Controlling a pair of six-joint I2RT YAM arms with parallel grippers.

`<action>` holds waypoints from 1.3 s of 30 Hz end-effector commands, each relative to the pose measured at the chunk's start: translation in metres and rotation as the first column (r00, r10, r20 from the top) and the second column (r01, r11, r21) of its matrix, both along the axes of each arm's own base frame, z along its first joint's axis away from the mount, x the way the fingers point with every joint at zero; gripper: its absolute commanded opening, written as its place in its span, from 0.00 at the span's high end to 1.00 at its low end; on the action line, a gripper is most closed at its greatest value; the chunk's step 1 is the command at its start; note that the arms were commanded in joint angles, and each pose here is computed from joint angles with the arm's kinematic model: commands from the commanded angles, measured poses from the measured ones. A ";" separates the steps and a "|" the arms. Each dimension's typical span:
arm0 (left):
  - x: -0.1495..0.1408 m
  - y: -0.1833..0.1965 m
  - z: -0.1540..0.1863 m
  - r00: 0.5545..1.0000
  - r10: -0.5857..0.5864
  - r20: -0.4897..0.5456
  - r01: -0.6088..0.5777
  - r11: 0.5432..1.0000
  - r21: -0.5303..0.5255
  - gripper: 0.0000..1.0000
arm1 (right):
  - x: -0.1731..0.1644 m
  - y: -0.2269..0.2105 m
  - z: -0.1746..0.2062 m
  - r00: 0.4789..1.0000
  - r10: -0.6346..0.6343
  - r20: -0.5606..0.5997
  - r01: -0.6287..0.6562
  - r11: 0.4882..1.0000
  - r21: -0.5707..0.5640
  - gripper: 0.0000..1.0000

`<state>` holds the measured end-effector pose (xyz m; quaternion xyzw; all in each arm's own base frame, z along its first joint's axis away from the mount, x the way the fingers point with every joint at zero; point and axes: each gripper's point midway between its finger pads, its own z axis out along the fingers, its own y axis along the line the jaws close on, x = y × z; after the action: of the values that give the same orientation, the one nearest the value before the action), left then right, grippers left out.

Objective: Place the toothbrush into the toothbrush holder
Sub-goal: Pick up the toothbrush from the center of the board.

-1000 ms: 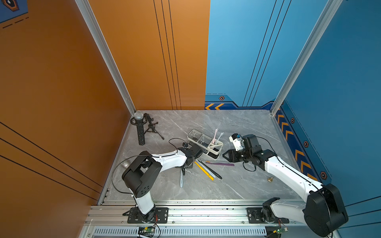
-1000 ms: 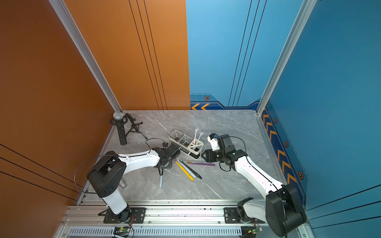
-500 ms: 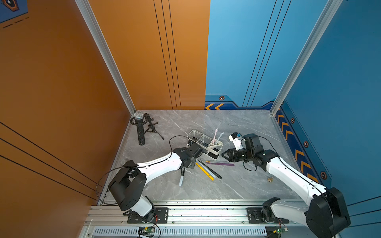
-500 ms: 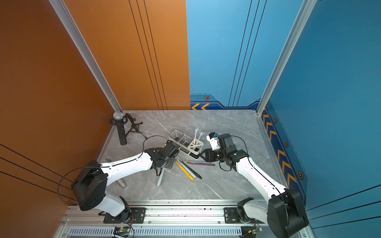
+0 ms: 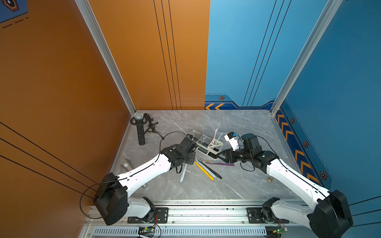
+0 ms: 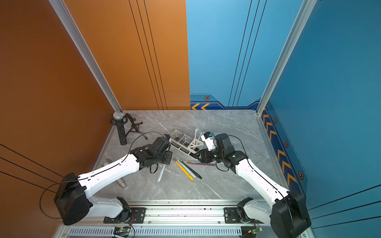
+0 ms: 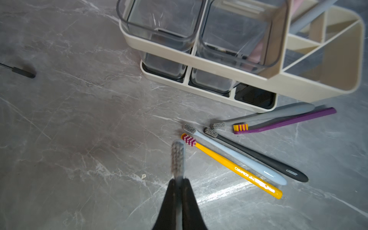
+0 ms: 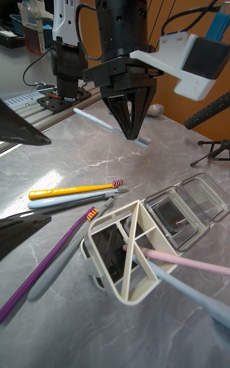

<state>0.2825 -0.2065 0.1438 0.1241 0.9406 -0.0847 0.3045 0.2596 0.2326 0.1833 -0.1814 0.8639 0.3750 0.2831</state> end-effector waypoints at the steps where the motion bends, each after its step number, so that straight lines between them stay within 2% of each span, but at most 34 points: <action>1: -0.005 -0.009 0.017 0.996 -0.079 0.030 0.081 0.995 -0.065 1.00 | 0.003 0.005 0.030 0.998 0.004 0.069 -0.008 0.999 0.054 0.43; 6: -0.011 -0.016 0.036 0.989 -0.136 0.066 0.143 0.982 -0.123 1.00 | 0.001 0.005 0.037 0.996 0.006 0.089 -0.012 0.998 0.069 0.43; 9: -0.016 -0.026 0.051 0.979 -0.179 0.099 0.195 0.962 -0.193 1.00 | 0.001 0.006 0.041 0.995 -0.002 0.095 -0.006 0.996 0.086 0.42; 12: -0.025 -0.048 0.075 0.959 -0.241 0.149 0.278 0.903 -0.329 1.00 | 0.000 0.012 0.052 0.994 0.001 0.112 -0.017 0.990 0.143 0.39; 14: -0.030 -0.057 0.087 0.948 -0.270 0.171 0.316 0.872 -0.373 1.00 | -0.002 0.019 0.061 0.991 0.012 0.133 -0.036 0.982 0.183 0.38; 20: -0.045 -0.078 0.112 0.902 -0.367 0.225 0.429 0.812 -0.396 1.00 | -0.010 0.036 0.081 0.977 0.044 0.207 -0.091 0.971 0.220 0.37; 25: -0.057 -0.091 0.131 0.863 -0.423 0.276 0.504 0.756 -0.417 1.00 | -0.008 0.041 0.088 0.972 0.025 0.235 -0.084 0.966 0.245 0.33; 35: -0.059 -0.103 0.139 0.847 -0.428 0.315 0.530 0.720 -0.448 1.00 | -0.009 0.052 0.087 0.974 0.035 0.222 -0.096 0.958 0.269 0.33; 39: -0.063 -0.111 0.148 0.827 -0.438 0.354 0.562 0.683 -0.467 1.00 | -0.008 0.058 0.088 0.975 0.046 0.219 -0.109 0.952 0.285 0.34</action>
<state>0.2242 -0.3047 0.2689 0.2776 0.7987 -0.3840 0.3707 0.2512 0.2849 0.2708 -0.2109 0.7610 0.4796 0.3827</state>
